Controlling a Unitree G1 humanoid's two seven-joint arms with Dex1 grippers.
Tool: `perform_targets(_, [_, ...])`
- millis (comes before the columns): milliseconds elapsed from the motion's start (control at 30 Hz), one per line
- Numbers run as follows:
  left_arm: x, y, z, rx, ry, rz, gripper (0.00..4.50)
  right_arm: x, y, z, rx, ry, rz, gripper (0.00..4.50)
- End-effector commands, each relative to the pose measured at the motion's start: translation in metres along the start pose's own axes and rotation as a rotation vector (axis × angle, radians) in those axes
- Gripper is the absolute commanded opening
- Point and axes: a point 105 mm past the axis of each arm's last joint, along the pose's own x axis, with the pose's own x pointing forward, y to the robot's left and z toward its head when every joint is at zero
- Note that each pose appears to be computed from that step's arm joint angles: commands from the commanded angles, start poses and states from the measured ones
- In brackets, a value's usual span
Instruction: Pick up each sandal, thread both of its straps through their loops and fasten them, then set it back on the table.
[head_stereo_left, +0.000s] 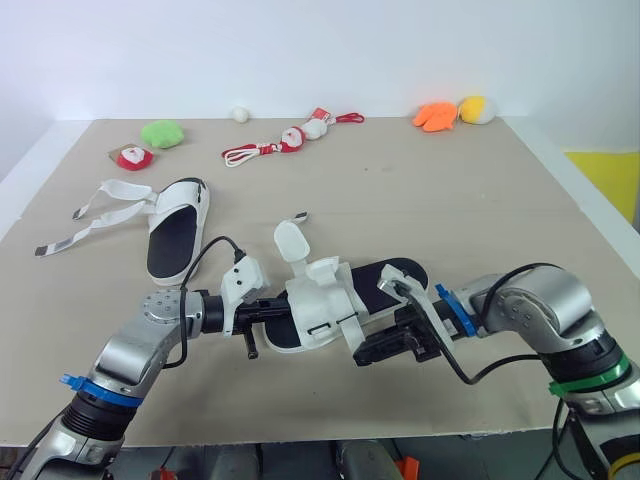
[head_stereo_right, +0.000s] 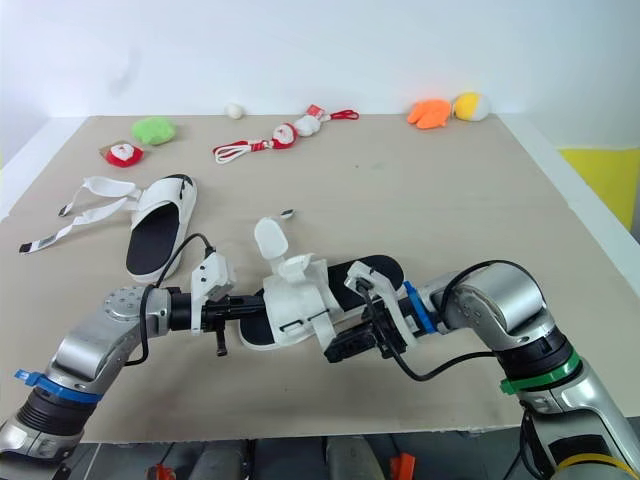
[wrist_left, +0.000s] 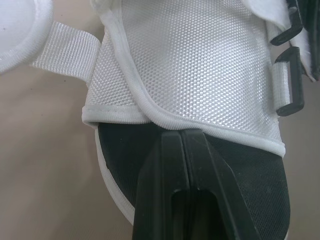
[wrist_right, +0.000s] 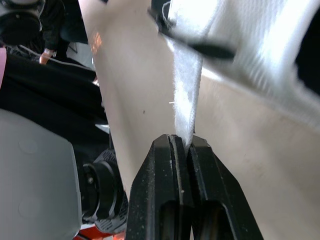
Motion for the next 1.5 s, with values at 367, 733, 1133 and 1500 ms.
perform_targets(367, [-0.001, -0.005, -0.008, -0.022, 0.028, -0.007, 0.00, 0.002, 0.026, -0.046, 0.008, 0.108, 0.083, 0.04])
perform_targets(733, [0.001, -0.007, -0.006, -0.023, 0.024, -0.017, 0.00, -0.042, 0.001, -0.040, -0.313, 0.095, -0.115, 3.53])
perform_targets(1133, [0.000, -0.010, -0.010, -0.042, 0.027, -0.022, 0.00, -0.059, 0.025, -0.010, -1.866, 0.014, -0.189, 4.37])
perform_targets(1500, [0.002, -0.009, -0.008, -0.051, 0.019, -0.016, 0.00, -0.021, -0.002, -0.040, -2.362, 0.100, -0.163, 4.37])
